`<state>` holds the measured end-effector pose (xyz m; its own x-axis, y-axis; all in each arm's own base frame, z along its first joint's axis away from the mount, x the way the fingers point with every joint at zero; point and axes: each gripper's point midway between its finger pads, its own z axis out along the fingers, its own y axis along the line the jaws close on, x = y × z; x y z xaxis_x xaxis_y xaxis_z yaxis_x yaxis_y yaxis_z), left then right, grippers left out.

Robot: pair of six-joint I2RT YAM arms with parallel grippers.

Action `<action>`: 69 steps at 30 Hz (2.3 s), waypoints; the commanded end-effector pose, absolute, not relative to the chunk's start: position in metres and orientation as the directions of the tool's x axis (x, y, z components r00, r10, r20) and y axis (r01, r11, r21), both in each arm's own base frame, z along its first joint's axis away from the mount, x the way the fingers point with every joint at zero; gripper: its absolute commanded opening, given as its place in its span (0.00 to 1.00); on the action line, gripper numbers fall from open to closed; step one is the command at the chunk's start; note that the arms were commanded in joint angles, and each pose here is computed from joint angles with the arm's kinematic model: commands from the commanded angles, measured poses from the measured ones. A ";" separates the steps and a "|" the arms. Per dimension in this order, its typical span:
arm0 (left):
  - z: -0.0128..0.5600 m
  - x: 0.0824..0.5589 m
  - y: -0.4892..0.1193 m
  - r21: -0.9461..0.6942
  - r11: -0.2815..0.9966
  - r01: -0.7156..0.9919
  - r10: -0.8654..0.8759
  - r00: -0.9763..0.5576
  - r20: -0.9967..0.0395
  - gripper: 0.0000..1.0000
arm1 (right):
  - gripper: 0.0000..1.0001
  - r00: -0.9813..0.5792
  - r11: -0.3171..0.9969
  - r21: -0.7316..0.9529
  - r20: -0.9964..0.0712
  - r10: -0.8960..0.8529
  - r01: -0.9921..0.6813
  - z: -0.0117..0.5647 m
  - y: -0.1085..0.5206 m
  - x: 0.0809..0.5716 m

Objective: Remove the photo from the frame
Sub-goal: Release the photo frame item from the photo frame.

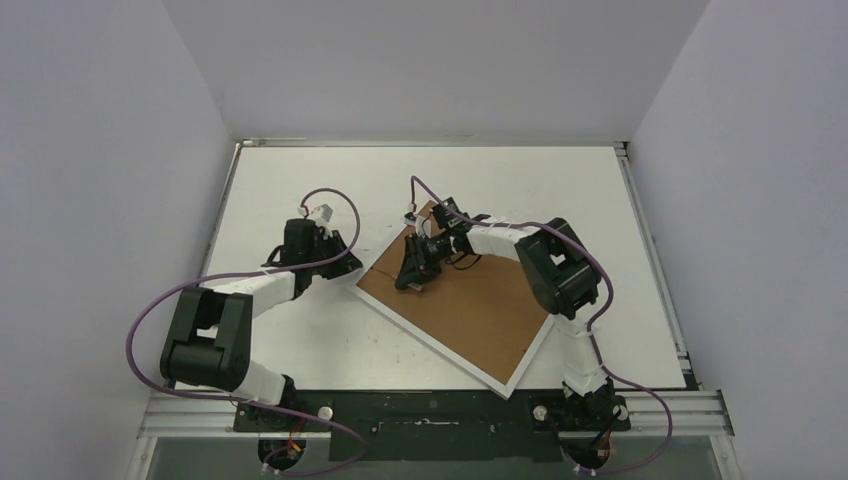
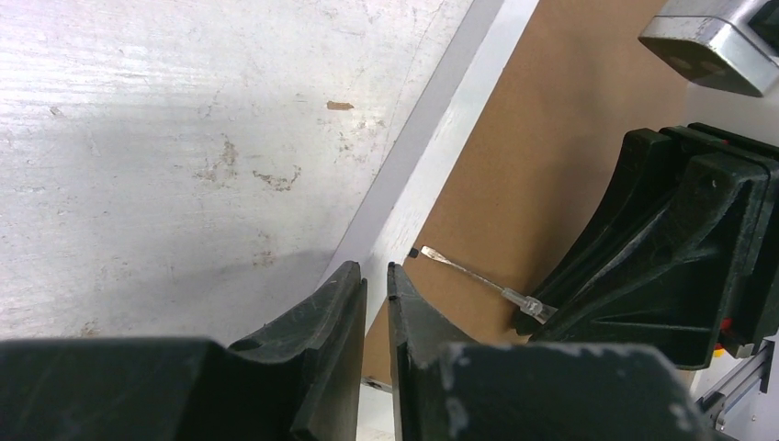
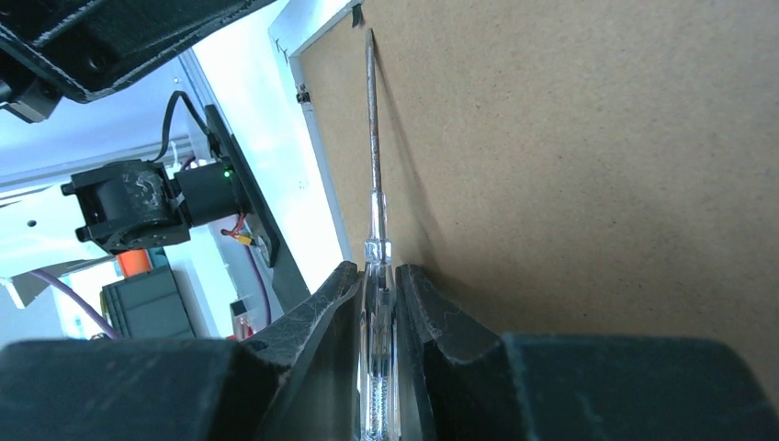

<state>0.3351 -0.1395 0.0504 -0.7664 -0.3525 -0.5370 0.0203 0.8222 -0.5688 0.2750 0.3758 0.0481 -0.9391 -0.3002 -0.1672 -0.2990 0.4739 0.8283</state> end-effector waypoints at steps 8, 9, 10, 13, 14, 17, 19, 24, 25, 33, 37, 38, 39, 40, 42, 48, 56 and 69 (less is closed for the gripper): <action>0.062 0.353 -0.147 -0.594 0.800 0.085 -0.344 -0.746 -0.570 0.13 | 0.05 -0.948 0.462 0.848 -0.134 -0.288 -0.260 0.042 0.376 0.277; 0.062 0.353 -0.147 -0.595 0.799 0.085 -0.345 -0.746 -0.570 0.13 | 0.05 -0.948 0.461 0.848 -0.134 -0.289 -0.260 0.042 0.375 0.276; 0.062 0.354 -0.147 -0.598 0.797 0.085 -0.347 -0.745 -0.569 0.13 | 0.05 -0.947 0.459 0.849 -0.135 -0.291 -0.262 0.043 0.375 0.276; 0.065 0.355 -0.148 -0.605 0.791 0.090 -0.351 -0.743 -0.570 0.13 | 0.05 -0.946 0.455 0.851 -0.133 -0.295 -0.261 0.044 0.376 0.274; 0.065 0.356 -0.147 -0.605 0.791 0.091 -0.351 -0.742 -0.571 0.12 | 0.05 -0.946 0.455 0.851 -0.133 -0.297 -0.262 0.044 0.376 0.273; 0.068 0.356 -0.149 -0.609 0.787 0.100 -0.350 -0.740 -0.574 0.12 | 0.05 -0.944 0.456 0.850 -0.129 -0.302 -0.262 0.043 0.375 0.269; 0.068 0.356 -0.149 -0.610 0.786 0.102 -0.349 -0.740 -0.574 0.12 | 0.05 -0.944 0.456 0.851 -0.126 -0.305 -0.261 0.043 0.374 0.266; 0.068 0.356 -0.149 -0.612 0.784 0.104 -0.350 -0.741 -0.574 0.11 | 0.05 -0.944 0.455 0.852 -0.126 -0.306 -0.261 0.045 0.374 0.262; 0.068 0.356 -0.149 -0.612 0.784 0.104 -0.349 -0.741 -0.574 0.11 | 0.05 -0.943 0.453 0.852 -0.129 -0.307 -0.264 0.046 0.374 0.262; 0.067 0.354 -0.148 -0.605 0.790 0.100 -0.347 -0.740 -0.576 0.11 | 0.05 -0.941 0.452 0.851 -0.131 -0.312 -0.268 0.049 0.371 0.257; 0.066 0.353 -0.148 -0.604 0.791 0.101 -0.345 -0.741 -0.576 0.11 | 0.05 -0.942 0.448 0.853 -0.133 -0.310 -0.268 0.049 0.373 0.258; 0.066 0.353 -0.148 -0.605 0.790 0.101 -0.345 -0.742 -0.575 0.11 | 0.05 -0.942 0.449 0.853 -0.130 -0.309 -0.265 0.048 0.373 0.259; 0.067 0.353 -0.148 -0.606 0.789 0.102 -0.345 -0.742 -0.575 0.11 | 0.05 -0.942 0.449 0.853 -0.132 -0.308 -0.266 0.048 0.374 0.261; 0.067 0.353 -0.149 -0.606 0.788 0.103 -0.344 -0.743 -0.574 0.11 | 0.05 -0.943 0.449 0.853 -0.131 -0.307 -0.265 0.048 0.375 0.262; 0.066 0.353 -0.149 -0.609 0.786 0.103 -0.345 -0.745 -0.571 0.11 | 0.05 -0.943 0.449 0.854 -0.130 -0.306 -0.263 0.046 0.378 0.265; 0.060 0.352 -0.150 -0.611 0.785 0.099 -0.343 -0.752 -0.563 0.11 | 0.05 -0.944 0.438 0.863 -0.121 -0.308 -0.253 0.042 0.383 0.269; 0.057 0.355 -0.154 -0.624 0.774 0.106 -0.338 -0.764 -0.549 0.11 | 0.05 -0.943 0.429 0.867 -0.121 -0.309 -0.252 0.042 0.389 0.274; 0.060 0.356 -0.152 -0.615 0.782 0.104 -0.338 -0.759 -0.557 0.10 | 0.05 -0.948 0.434 0.868 -0.116 -0.295 -0.241 0.043 0.382 0.275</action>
<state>0.3407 -0.1475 0.0398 -0.7891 -0.3444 -0.5087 0.0460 0.7927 -0.6079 0.2696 0.3858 0.0476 -0.9441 -0.3158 -0.0945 -0.2248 0.4072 0.8853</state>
